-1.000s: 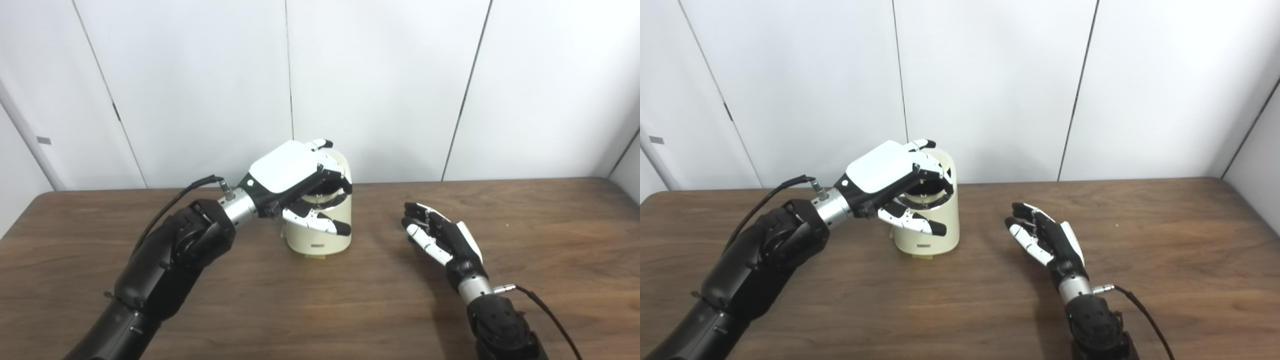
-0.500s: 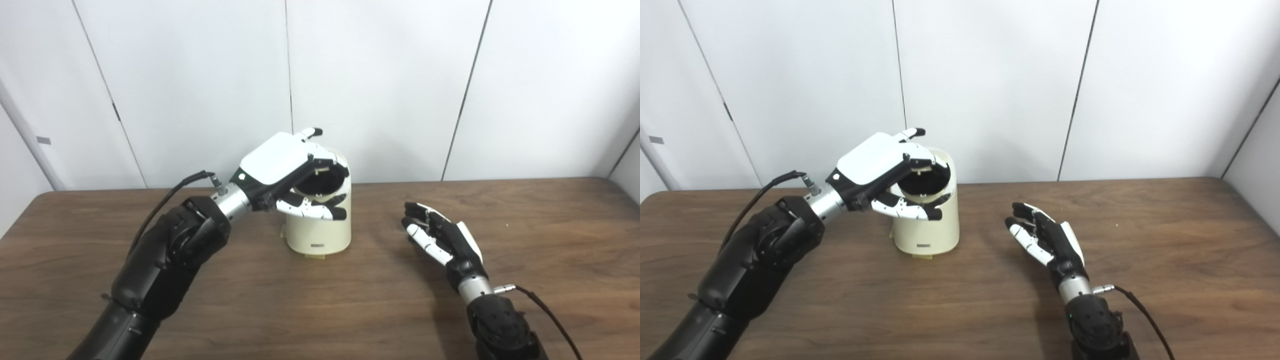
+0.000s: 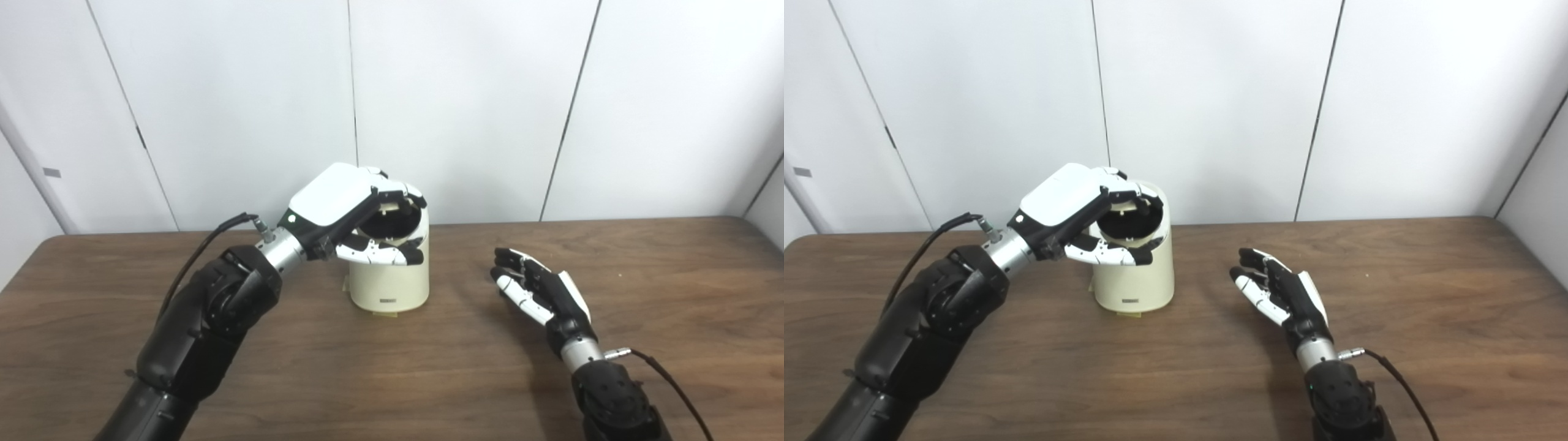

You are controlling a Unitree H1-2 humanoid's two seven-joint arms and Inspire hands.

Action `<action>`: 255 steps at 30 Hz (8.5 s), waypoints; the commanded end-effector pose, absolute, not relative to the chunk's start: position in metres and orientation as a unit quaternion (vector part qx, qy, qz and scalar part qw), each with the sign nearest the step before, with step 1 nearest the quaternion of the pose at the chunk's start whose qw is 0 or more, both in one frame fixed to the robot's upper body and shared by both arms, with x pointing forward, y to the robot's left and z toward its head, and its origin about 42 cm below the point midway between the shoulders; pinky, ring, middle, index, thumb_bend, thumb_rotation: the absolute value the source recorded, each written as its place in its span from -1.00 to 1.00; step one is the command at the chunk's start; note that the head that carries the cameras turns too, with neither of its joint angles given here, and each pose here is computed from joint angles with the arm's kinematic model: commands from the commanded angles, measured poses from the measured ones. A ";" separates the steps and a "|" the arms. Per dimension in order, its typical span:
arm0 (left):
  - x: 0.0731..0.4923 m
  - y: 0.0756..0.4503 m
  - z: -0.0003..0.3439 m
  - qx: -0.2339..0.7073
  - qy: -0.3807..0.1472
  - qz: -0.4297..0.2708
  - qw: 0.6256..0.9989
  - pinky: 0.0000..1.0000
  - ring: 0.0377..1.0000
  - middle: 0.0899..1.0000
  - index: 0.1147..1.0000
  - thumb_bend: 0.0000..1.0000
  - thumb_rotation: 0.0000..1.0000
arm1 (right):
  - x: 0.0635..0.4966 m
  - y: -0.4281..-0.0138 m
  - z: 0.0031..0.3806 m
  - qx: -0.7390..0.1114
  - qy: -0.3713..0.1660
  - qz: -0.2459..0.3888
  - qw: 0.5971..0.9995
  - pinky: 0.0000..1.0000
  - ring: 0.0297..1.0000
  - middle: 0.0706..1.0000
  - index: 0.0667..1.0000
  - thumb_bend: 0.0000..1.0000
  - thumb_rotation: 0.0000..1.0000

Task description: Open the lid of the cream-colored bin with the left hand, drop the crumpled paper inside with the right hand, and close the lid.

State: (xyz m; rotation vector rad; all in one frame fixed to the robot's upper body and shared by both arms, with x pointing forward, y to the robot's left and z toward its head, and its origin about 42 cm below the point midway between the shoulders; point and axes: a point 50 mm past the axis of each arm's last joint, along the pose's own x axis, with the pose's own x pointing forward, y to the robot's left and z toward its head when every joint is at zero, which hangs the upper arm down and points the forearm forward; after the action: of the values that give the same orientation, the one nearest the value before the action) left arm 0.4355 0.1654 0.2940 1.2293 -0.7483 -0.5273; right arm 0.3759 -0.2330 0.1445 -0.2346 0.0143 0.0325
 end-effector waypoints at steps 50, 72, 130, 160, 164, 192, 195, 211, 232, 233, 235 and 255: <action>0.436 0.177 0.308 0.576 -0.288 -0.199 0.739 0.66 0.65 0.70 0.75 0.42 0.56 | 0.382 -0.235 0.165 -0.131 -0.018 0.021 0.991 0.41 0.56 0.63 0.59 -0.41 0.08; 0.421 0.156 0.304 0.530 -0.355 -0.248 0.729 0.36 0.53 0.64 0.67 0.26 0.40 | 0.383 -0.233 0.164 -0.127 -0.019 0.027 0.991 0.44 0.58 0.64 0.59 -0.39 0.16; 0.438 0.173 0.259 0.446 -0.328 -0.225 0.802 0.08 0.28 0.55 0.62 0.67 0.89 | 0.378 -0.230 0.172 -0.115 -0.023 0.028 0.993 0.40 0.55 0.62 0.58 -0.35 0.11; 0.431 0.163 0.300 0.427 -0.357 -0.225 0.800 0.02 0.26 0.53 0.62 0.69 0.82 | 0.382 -0.226 0.169 -0.124 -0.025 0.030 0.992 0.42 0.57 0.63 0.60 -0.37 0.16; 0.431 0.165 0.307 0.420 -0.361 -0.220 0.803 0.05 0.33 0.58 0.65 0.65 0.81 | 0.384 -0.225 0.168 -0.124 -0.025 0.030 0.991 0.42 0.57 0.63 0.60 -0.36 0.17; 0.361 0.275 0.166 0.185 -0.182 -0.035 0.965 0.26 0.37 0.39 0.35 -0.50 0.05 | 0.383 -0.234 0.158 -0.160 -0.011 0.045 0.986 0.39 0.55 0.62 0.58 -0.46 0.10; 0.360 0.276 0.146 0.186 -0.127 -0.035 0.974 0.38 0.47 0.47 0.42 -0.43 0.09 | 0.384 -0.238 0.155 -0.161 -0.009 0.044 0.986 0.38 0.54 0.61 0.57 -0.47 0.07; 0.383 0.278 0.109 0.338 0.037 -0.158 0.927 0.48 0.61 0.62 0.59 -0.44 0.22 | 0.390 -0.243 0.154 -0.204 -0.001 0.054 0.977 0.29 0.46 0.55 0.55 -0.52 0.06; 0.391 0.279 0.104 0.401 0.123 -0.231 0.878 0.45 0.63 0.65 0.67 -0.35 0.31 | 0.395 -0.245 0.153 -0.215 0.006 0.052 0.975 0.24 0.42 0.52 0.51 -0.51 -0.15; 0.391 0.279 0.104 0.402 0.119 -0.229 0.878 0.43 0.62 0.64 0.66 -0.34 0.28 | 0.395 -0.244 0.153 -0.211 0.007 0.052 0.976 0.25 0.43 0.53 0.52 -0.51 -0.16; 0.389 0.278 0.106 0.391 0.078 -0.217 0.891 0.43 0.61 0.63 0.63 -0.37 0.11 | 0.394 -0.244 0.153 -0.215 0.005 0.052 0.975 0.25 0.43 0.53 0.52 -0.52 -0.16; 0.374 0.265 0.120 0.177 -0.110 -0.086 0.974 0.37 0.51 0.52 0.47 -0.54 0.05 | 0.391 -0.244 0.152 -0.187 -0.067 0.011 0.980 0.13 0.32 0.37 0.30 -0.39 -0.50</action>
State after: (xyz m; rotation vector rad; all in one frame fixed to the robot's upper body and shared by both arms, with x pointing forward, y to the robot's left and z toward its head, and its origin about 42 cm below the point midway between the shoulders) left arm 0.3745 0.2681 0.1220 0.3874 -0.1974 -0.1780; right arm 0.3841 -0.2408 0.1360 -0.3652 -0.0589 0.0445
